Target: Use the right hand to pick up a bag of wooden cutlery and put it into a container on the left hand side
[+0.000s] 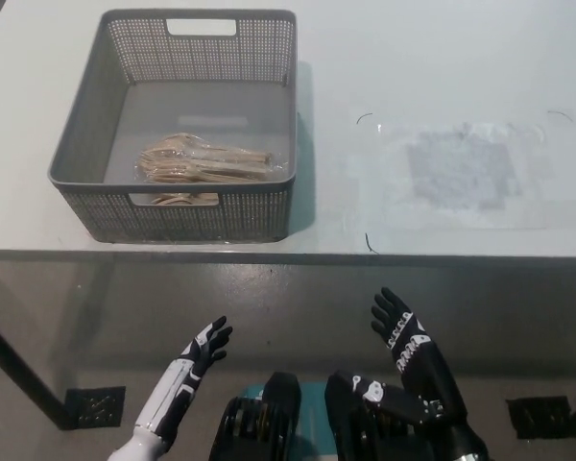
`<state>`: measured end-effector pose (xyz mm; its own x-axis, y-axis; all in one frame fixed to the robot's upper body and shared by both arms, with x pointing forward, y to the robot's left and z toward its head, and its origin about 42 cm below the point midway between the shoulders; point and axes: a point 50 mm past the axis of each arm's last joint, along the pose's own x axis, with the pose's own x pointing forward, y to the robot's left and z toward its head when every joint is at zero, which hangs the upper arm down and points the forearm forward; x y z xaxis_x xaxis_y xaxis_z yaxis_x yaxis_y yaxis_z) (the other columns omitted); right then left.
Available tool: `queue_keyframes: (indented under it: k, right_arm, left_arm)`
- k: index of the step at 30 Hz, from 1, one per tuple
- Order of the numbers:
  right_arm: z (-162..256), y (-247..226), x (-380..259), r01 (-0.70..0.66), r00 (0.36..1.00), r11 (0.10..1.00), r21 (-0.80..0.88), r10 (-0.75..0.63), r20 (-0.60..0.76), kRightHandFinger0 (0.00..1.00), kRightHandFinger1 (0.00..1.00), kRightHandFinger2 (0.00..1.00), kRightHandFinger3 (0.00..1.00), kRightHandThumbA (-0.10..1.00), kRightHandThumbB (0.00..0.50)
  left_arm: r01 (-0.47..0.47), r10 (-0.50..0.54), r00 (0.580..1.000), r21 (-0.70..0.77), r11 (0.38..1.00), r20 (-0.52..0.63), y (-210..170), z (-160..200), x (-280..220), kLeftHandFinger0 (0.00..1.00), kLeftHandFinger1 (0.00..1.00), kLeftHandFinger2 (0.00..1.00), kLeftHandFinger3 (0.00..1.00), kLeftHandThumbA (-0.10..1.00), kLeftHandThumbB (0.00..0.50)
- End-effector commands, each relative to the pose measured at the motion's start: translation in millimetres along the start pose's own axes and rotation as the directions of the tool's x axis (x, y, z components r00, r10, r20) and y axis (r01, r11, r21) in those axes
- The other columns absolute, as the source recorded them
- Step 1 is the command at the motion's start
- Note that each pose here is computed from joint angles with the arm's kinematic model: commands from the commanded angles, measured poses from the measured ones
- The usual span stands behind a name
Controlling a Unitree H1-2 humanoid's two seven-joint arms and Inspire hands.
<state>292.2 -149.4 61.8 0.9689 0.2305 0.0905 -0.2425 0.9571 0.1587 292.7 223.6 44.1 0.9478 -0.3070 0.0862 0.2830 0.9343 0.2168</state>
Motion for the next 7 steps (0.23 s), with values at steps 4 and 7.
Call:
queue_keyframes:
  k: [4, 7]
  right_arm:
    - [9.2, 5.8, 11.3, -0.011, 0.997, 1.000, -0.016, 0.012, 0.072, 1.00, 1.00, 1.00, 1.00, 1.00, 0.000]
    - [9.2, 6.7, 11.3, -0.011, 0.998, 1.000, -0.014, 0.012, 0.067, 1.00, 1.00, 1.00, 1.00, 1.00, 0.001]
  left_arm:
    - [0.013, -0.014, 0.998, 0.016, 1.000, 0.069, 0.7, 11.0, 8.4, 1.00, 1.00, 1.00, 1.00, 1.00, 0.385]
    - [0.010, -0.011, 0.998, 0.018, 1.000, 0.068, 1.2, 11.0, 8.7, 1.00, 1.00, 1.00, 1.00, 1.00, 0.390]
